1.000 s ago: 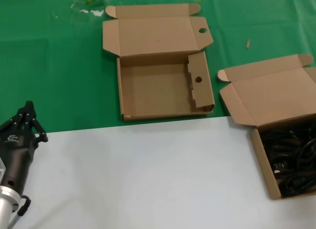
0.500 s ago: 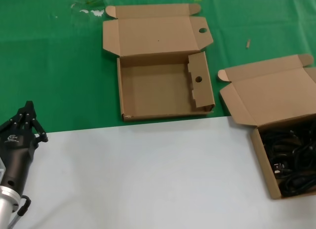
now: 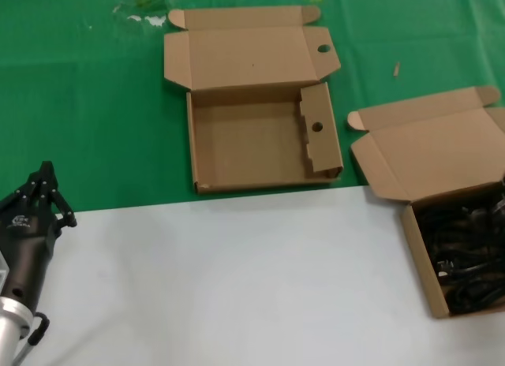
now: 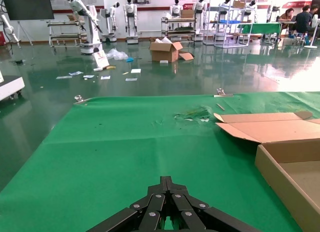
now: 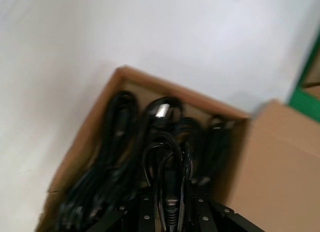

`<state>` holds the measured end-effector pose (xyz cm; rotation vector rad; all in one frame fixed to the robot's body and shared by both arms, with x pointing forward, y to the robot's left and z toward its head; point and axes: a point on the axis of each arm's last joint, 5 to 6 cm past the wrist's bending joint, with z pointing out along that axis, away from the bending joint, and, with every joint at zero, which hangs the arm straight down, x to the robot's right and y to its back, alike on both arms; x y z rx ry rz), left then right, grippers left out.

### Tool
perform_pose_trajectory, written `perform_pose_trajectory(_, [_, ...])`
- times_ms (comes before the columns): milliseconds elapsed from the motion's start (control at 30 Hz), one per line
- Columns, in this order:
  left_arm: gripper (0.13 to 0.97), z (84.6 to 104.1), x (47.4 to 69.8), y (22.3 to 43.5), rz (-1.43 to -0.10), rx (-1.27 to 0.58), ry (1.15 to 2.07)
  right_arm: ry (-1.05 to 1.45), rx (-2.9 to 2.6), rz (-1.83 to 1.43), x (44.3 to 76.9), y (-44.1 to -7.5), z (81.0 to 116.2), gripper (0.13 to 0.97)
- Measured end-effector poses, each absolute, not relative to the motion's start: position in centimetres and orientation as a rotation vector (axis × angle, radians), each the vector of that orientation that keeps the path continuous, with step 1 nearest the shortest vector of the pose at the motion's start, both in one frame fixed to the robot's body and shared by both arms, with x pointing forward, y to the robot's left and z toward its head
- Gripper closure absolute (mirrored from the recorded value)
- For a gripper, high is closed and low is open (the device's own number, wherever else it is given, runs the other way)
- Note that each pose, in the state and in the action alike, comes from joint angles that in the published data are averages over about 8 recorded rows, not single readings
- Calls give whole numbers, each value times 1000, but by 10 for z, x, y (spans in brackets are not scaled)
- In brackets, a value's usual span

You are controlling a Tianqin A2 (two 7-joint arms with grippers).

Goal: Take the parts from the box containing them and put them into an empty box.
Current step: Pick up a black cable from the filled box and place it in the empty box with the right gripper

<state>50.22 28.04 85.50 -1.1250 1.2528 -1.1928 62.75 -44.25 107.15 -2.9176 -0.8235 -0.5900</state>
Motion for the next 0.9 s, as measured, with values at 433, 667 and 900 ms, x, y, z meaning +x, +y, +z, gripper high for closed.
perform_pose_trajectory(433, [957, 855, 502, 280, -1193, -1125, 1253, -734, -2860, -788, 635, -383, 1141, 858])
perform_pose_trajectory(667, [957, 855, 502, 280, -1193, -1125, 1253, -720, -2765, -931, 656, -324, 1168, 858])
perform_pose_trajectory(900, [957, 855, 502, 280, -1193, -1125, 1253, -714, -2657, -1022, 683, -258, 1178, 858])
